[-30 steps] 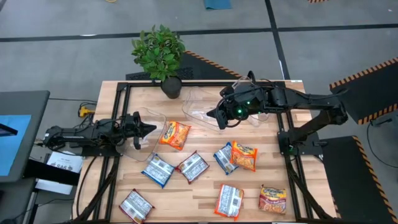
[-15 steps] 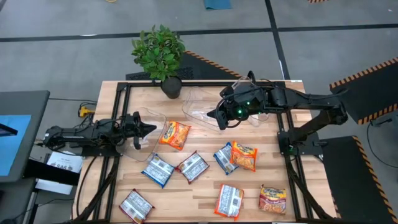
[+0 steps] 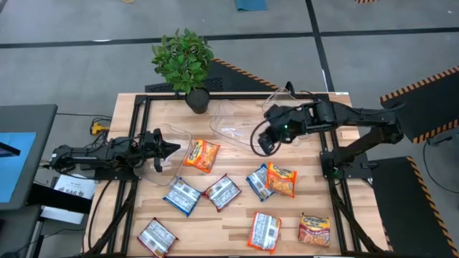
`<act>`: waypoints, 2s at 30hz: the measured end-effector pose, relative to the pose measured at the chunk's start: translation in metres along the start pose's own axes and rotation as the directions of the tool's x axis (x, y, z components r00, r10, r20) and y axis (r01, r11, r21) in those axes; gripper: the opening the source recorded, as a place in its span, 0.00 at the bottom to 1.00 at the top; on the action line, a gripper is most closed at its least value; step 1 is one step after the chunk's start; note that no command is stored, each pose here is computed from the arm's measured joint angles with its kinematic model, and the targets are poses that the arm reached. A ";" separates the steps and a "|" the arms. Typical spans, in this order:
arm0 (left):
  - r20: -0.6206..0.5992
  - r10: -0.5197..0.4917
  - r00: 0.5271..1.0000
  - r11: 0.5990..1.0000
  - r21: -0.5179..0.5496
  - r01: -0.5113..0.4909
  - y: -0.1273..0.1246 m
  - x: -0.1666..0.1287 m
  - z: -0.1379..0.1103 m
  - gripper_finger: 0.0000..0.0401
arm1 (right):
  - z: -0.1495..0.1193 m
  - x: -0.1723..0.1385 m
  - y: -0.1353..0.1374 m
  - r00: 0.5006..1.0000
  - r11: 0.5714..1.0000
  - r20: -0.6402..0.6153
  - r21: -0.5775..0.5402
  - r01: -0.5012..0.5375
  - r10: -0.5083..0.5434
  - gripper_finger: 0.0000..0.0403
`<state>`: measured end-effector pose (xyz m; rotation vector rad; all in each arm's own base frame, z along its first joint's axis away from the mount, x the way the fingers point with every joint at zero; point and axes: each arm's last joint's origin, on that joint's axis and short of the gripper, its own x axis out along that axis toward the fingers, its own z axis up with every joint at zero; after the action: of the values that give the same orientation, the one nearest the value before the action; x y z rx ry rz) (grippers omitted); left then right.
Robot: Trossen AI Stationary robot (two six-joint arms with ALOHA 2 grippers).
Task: Sort Maruchan noodles
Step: Put the top right orange noodle pack into the right transparent bin
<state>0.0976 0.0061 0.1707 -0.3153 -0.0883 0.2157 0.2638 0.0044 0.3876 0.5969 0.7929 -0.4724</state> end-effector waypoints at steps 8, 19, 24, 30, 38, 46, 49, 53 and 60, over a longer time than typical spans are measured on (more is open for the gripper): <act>0.000 0.000 1.000 1.000 0.000 0.000 0.000 0.000 0.000 0.00 | -0.074 -0.006 -0.022 0.996 0.995 -0.092 0.099 -0.013 0.022 0.06; 0.000 0.000 1.000 1.000 0.000 0.000 0.000 0.000 0.000 0.00 | -0.135 0.020 -0.028 0.972 0.971 -0.174 0.207 -0.122 0.160 0.24; 0.000 0.000 1.000 1.000 0.000 0.000 0.000 0.000 0.000 0.00 | -0.134 0.050 -0.036 0.973 0.984 -0.201 0.162 -0.077 0.109 0.43; 0.001 0.000 1.000 1.000 0.000 0.000 0.000 0.000 0.000 0.00 | -0.126 0.092 -0.051 0.972 0.988 -0.235 0.143 0.064 -0.029 0.66; 0.000 0.000 1.000 1.000 0.000 0.000 0.000 0.000 0.000 0.00 | -0.122 0.141 -0.056 0.954 0.975 -0.290 0.177 0.132 -0.076 0.72; 0.000 0.000 1.000 1.000 0.000 0.000 0.000 0.000 0.000 0.00 | -0.126 0.162 -0.051 0.948 0.962 -0.309 0.229 0.146 -0.071 0.72; 0.000 0.000 1.000 1.000 0.000 0.000 0.000 0.000 0.000 0.00 | -0.128 0.164 -0.053 0.942 0.955 -0.324 0.241 0.173 -0.089 0.72; 0.000 0.000 1.000 1.000 0.000 0.000 0.000 0.000 0.000 0.00 | -0.129 0.164 -0.054 0.938 0.953 -0.332 0.239 0.186 -0.100 0.72; 0.000 0.000 1.000 1.000 0.000 0.000 0.000 0.000 0.000 0.00 | -0.136 0.161 -0.062 0.900 0.942 -0.394 0.190 0.277 -0.185 0.67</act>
<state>0.0976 0.0061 0.1707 -0.3153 -0.0885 0.2161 0.2560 0.0204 0.1693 0.8385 1.1889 -0.6956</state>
